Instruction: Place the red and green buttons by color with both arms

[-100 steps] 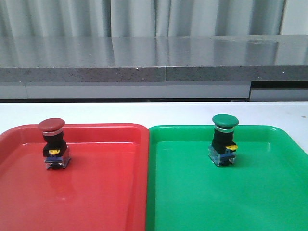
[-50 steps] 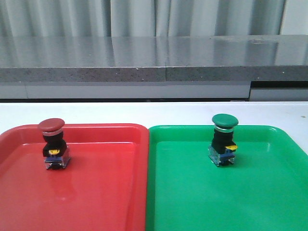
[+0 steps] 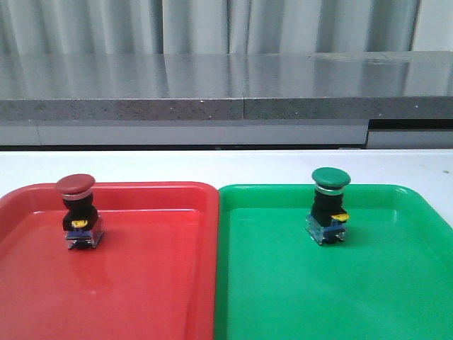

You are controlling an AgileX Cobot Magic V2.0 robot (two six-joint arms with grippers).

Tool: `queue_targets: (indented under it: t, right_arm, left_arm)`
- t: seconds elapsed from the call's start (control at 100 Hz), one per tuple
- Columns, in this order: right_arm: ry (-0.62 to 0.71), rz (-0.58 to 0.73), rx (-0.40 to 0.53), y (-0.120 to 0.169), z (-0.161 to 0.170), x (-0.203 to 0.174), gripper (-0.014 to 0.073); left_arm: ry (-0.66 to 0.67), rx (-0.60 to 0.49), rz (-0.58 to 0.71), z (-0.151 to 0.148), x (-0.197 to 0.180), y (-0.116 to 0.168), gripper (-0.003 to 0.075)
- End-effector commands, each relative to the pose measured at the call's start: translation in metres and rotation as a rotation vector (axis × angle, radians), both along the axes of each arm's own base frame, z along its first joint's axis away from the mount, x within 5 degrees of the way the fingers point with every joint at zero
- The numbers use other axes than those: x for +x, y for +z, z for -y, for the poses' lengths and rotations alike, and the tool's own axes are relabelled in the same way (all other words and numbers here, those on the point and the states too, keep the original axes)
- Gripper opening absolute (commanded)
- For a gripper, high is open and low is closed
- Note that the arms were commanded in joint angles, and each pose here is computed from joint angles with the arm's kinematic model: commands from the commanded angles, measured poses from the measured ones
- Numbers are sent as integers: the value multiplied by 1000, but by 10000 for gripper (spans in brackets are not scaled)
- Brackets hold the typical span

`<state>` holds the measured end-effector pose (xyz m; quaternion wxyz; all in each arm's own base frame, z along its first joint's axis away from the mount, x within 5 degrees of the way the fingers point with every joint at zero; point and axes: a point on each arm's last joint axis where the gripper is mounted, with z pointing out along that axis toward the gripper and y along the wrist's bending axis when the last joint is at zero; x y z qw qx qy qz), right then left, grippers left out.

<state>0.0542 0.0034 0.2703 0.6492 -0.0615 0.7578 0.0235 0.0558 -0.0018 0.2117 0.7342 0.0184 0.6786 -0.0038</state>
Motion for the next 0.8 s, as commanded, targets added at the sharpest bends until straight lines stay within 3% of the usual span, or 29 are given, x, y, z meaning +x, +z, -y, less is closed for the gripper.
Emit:
queue_targets:
  t: [0.0,0.26,0.79]
  right_arm:
    - [8,125,8,3,-1,-4,-68]
    - [-79,192,82,-29,2,-10,-68]
    - [-108,234,87,-62,3,0,-68]
  left_arm:
    - [0,-16,68,0,-1,-5,-19]
    - [0,-16,68,0,-1,-5,-19]
    - [0,-16,68,0,-1,-5,-19]
